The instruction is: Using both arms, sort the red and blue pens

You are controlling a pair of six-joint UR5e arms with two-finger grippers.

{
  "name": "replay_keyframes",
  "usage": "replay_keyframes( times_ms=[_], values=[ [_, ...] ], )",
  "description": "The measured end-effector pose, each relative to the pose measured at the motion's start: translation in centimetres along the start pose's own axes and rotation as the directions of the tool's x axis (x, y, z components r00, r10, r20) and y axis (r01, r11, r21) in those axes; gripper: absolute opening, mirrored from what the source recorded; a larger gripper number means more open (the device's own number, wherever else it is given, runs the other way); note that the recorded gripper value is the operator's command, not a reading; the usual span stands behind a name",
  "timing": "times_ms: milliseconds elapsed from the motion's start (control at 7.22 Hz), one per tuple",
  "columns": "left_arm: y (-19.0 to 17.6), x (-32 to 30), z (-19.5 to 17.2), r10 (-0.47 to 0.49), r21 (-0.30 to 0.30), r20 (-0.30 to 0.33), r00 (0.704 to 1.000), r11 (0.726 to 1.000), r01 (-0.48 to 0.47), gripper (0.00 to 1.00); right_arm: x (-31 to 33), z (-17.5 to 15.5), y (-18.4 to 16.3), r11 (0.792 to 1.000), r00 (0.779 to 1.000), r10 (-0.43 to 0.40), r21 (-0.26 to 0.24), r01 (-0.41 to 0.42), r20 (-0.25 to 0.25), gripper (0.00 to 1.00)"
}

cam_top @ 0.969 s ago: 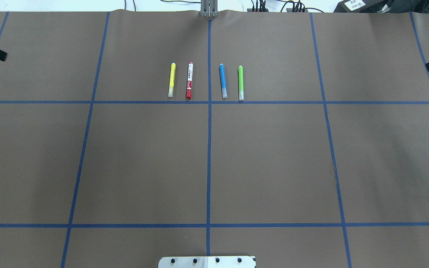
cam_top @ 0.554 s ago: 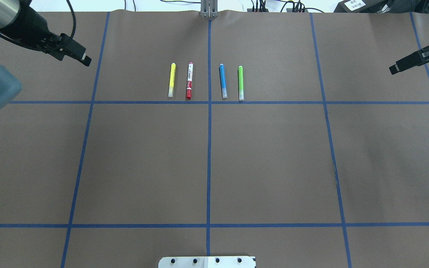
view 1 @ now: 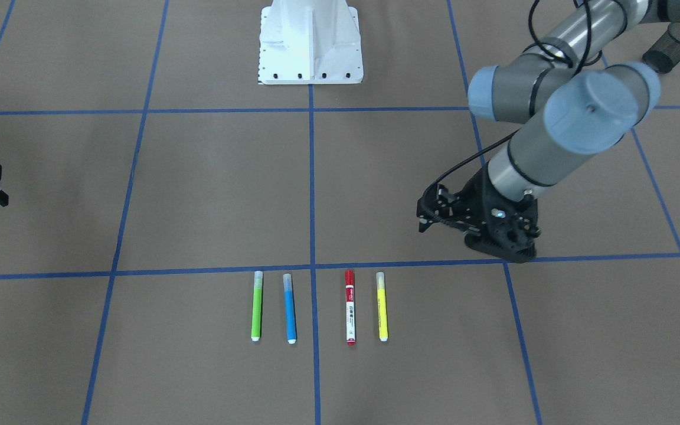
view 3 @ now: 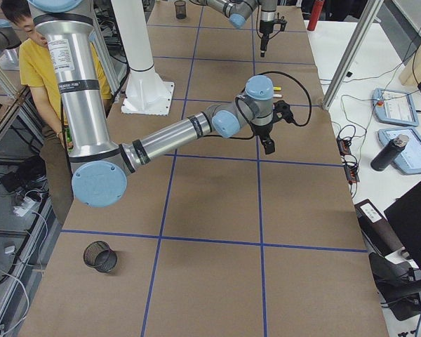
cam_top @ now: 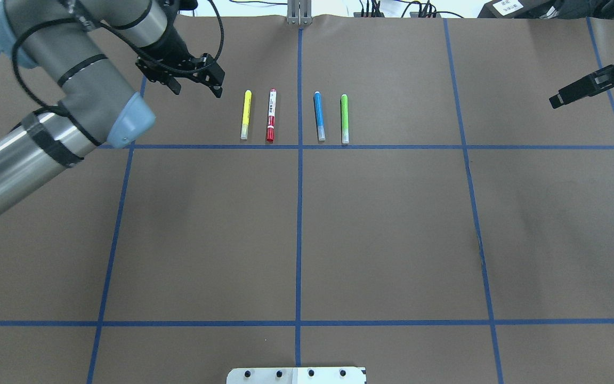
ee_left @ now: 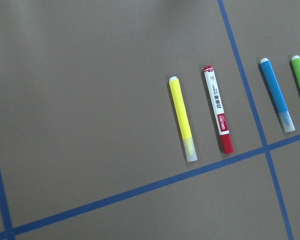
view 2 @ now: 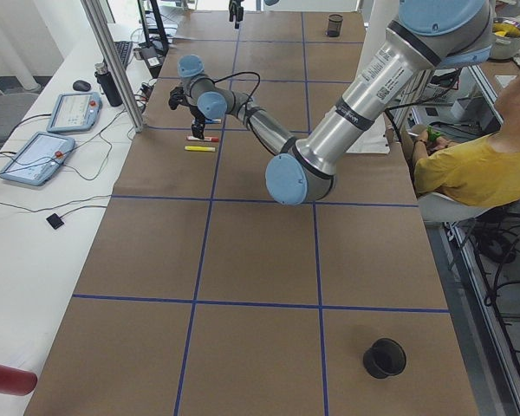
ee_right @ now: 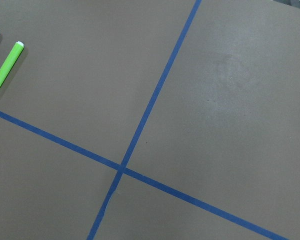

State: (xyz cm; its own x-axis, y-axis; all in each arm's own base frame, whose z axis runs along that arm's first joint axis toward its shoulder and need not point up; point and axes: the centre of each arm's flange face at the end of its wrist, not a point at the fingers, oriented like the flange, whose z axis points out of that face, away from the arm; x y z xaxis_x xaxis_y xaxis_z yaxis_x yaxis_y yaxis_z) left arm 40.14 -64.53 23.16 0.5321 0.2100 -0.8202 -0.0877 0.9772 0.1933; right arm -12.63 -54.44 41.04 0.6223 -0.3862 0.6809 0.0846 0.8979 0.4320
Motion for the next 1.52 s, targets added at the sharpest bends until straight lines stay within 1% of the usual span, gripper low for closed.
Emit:
replay_keyframes(
  times_ms=[138, 277, 415, 692, 831, 969, 1108, 1246, 1385, 1523],
  values=[
    [-2.1, 2.2, 2.6, -0.025, -0.028, 0.023, 0.999, 0.999, 0.026, 0.99, 0.0, 0.0, 0.0, 1.000, 1.000, 0.000, 0.000, 0.000, 0.000, 1.00],
    [-3.4, 4.5, 5.4, -0.053, -0.039, 0.056, 0.997, 0.998, 0.055, 0.99, 0.0, 0.0, 0.0, 1.000, 1.000, 0.000, 0.000, 0.000, 0.000, 1.00],
    [-3.8, 6.7, 8.5, -0.075, -0.038, 0.095, 0.993, 0.996, 0.079, 0.97, 0.0, 0.0, 0.0, 1.000, 1.000, 0.000, 0.000, 0.000, 0.000, 1.00],
    [-2.7, 9.9, 14.8, -0.104, -0.028, 0.155, 0.982, 0.994, 0.109, 0.86, -0.1, 0.0, 0.0, 1.000, 1.000, 0.000, 0.000, 0.000, 0.001, 1.00],
    [-2.0, 10.5, 16.9, -0.110, -0.024, 0.178, 0.978, 0.993, 0.116, 0.77, -0.1, 0.0, 0.0, 1.000, 1.000, 0.000, 0.000, 0.000, 0.001, 1.00],
    [-1.7, 10.9, 17.8, -0.120, -0.019, 0.187, 0.975, 0.992, 0.126, 0.65, -0.1, 0.0, 0.0, 1.000, 1.000, 0.000, 0.000, 0.000, 0.001, 1.00],
    [-1.7, 11.6, 17.8, -0.131, -0.013, 0.185, 0.974, 0.991, 0.135, 0.59, -0.1, 0.0, 0.0, 1.000, 1.000, 0.001, 0.001, -0.001, 0.002, 1.00],
    [-1.8, 12.2, 17.6, -0.137, -0.009, 0.181, 0.974, 0.990, 0.141, 0.49, -0.2, -0.1, 0.0, 1.000, 1.000, 0.000, 0.001, 0.000, 0.002, 1.00],
    [-1.9, 12.5, 17.4, -0.141, -0.007, 0.178, 0.974, 0.989, 0.144, 0.44, -0.2, -0.1, 0.0, 1.000, 1.000, 0.000, 0.001, 0.000, 0.003, 1.00],
    [-1.9, 12.5, 17.4, -0.143, -0.006, 0.178, 0.974, 0.989, 0.147, 0.43, -0.2, -0.1, 0.0, 1.000, 1.000, 0.001, 0.001, -0.001, 0.003, 1.00]
  ],
)
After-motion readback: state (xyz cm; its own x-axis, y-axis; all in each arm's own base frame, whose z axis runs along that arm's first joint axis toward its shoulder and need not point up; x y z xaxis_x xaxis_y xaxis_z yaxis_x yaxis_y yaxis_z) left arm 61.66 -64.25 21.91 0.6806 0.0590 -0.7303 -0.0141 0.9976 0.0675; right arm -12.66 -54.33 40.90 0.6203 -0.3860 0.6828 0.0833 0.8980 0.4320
